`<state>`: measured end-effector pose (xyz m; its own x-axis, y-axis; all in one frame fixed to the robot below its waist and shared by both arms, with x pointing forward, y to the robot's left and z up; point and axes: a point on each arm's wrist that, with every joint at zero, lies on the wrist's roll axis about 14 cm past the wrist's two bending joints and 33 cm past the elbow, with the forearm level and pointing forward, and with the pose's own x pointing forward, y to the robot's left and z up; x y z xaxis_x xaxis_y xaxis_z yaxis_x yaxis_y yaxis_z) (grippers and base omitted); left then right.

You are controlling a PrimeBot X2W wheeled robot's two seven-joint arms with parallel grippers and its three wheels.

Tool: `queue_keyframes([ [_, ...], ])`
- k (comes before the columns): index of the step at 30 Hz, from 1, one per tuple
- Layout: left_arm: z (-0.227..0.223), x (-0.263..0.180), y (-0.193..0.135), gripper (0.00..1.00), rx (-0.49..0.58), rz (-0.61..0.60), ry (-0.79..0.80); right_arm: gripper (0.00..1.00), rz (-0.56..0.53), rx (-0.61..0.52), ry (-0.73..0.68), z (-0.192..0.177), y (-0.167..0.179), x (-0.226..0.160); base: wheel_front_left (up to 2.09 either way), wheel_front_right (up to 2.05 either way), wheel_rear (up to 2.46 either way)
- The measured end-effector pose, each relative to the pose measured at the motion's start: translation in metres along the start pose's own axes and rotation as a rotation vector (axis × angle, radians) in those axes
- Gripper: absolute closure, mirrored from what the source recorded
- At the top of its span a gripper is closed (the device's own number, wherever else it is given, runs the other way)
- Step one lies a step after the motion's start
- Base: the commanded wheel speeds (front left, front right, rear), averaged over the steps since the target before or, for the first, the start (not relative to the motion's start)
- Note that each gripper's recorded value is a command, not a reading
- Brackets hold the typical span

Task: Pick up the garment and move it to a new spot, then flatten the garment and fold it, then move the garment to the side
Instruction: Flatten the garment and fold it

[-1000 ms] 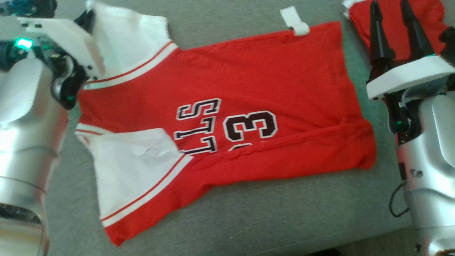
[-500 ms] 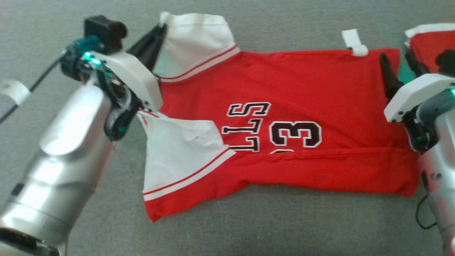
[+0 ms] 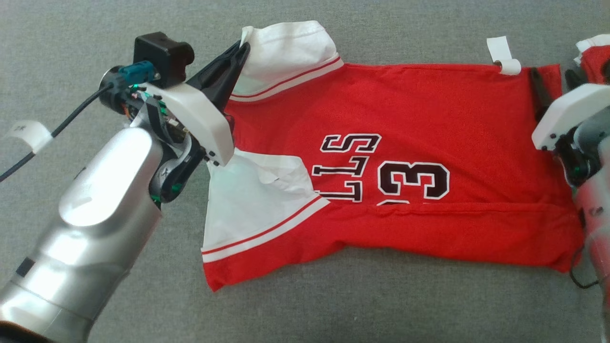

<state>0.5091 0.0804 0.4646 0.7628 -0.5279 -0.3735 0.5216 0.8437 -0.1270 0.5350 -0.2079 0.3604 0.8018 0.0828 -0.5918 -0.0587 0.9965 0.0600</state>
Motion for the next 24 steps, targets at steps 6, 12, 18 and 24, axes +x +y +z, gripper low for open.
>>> queue_keyframes([
  [6, -0.003, 0.001, 0.003, 1.00, -0.008, 0.009, 0.009, 1.00, 0.021, -0.009, 0.004, 0.004, 0.007, 0.003, 0.00, 0.00, 0.00],
  [12, 0.004, 0.001, 0.022, 1.00, -0.062, 0.090, -0.033, 1.00, 0.054, 0.054, -0.055, 0.019, 0.016, -0.002, 0.00, 0.00, 0.00],
  [18, 0.010, 0.008, 0.043, 1.00, -0.065, 0.150, -0.065, 1.00, 0.096, 0.108, -0.169, 0.059, 0.022, -0.009, 0.00, 0.00, 0.00],
  [24, 0.053, 0.023, 0.065, 1.00, -0.019, 0.193, -0.175, 1.00, 0.117, 0.164, -0.242, 0.086, 0.022, -0.010, 0.00, 0.00, 0.00],
])
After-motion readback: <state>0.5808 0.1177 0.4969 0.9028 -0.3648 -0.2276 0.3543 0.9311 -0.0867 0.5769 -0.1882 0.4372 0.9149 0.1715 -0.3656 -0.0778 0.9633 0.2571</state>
